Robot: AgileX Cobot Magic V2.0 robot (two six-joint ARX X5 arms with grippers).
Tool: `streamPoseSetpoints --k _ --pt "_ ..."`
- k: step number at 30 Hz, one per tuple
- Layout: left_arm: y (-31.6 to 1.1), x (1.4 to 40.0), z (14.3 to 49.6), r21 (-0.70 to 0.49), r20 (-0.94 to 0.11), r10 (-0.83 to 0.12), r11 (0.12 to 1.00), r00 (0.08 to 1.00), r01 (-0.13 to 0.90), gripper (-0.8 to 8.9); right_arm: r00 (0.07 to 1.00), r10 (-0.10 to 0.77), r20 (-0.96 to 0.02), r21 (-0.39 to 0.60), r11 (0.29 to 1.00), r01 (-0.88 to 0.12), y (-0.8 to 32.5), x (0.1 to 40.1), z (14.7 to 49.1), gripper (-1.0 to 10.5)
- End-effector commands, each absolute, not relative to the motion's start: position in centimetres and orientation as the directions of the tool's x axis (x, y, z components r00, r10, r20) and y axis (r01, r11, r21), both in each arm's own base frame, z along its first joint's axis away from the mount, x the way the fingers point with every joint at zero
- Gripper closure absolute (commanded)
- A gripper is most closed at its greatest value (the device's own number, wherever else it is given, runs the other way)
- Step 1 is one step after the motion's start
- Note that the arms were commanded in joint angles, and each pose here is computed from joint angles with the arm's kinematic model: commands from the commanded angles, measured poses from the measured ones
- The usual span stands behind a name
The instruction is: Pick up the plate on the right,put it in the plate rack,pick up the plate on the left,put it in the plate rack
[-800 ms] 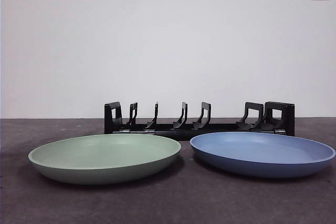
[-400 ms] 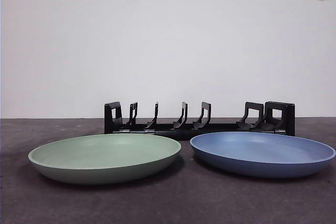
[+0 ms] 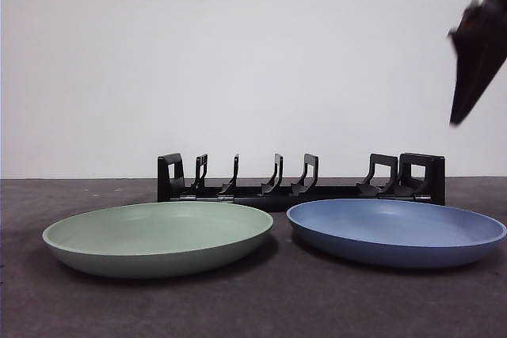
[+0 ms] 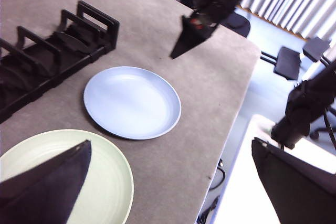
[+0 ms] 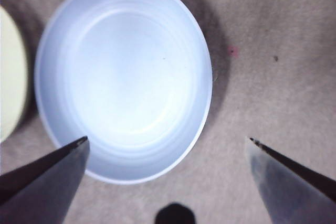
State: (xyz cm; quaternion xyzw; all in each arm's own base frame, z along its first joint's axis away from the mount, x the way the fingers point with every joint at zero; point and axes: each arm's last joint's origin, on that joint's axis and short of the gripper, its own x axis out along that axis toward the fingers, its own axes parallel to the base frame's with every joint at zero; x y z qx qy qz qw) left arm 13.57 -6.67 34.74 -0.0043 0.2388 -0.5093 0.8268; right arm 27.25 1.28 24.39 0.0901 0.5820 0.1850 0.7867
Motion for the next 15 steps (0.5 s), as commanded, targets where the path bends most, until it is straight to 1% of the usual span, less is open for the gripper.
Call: streamPoseSetpoints --k 1,9,15 --pt "-7.1 14.0 34.6 -0.204 -0.406 -0.84 0.468 0.36 0.86 1.54 0.221 0.387 -0.895 0.35 0.918 -0.188 1.9 28.3 22.9 4.5" --pt "-8.4 14.9 33.7 -0.148 -0.474 -0.806 0.471 0.355 0.87 1.54 0.168 0.332 -0.928 0.296 0.932 -0.208 3.3 30.1 19.8 4.5" --pt "-8.9 15.1 33.4 -0.112 -0.505 -0.779 0.487 0.373 0.866 1.54 0.166 0.316 -0.934 0.283 0.939 -0.196 3.5 30.7 18.8 4.6"
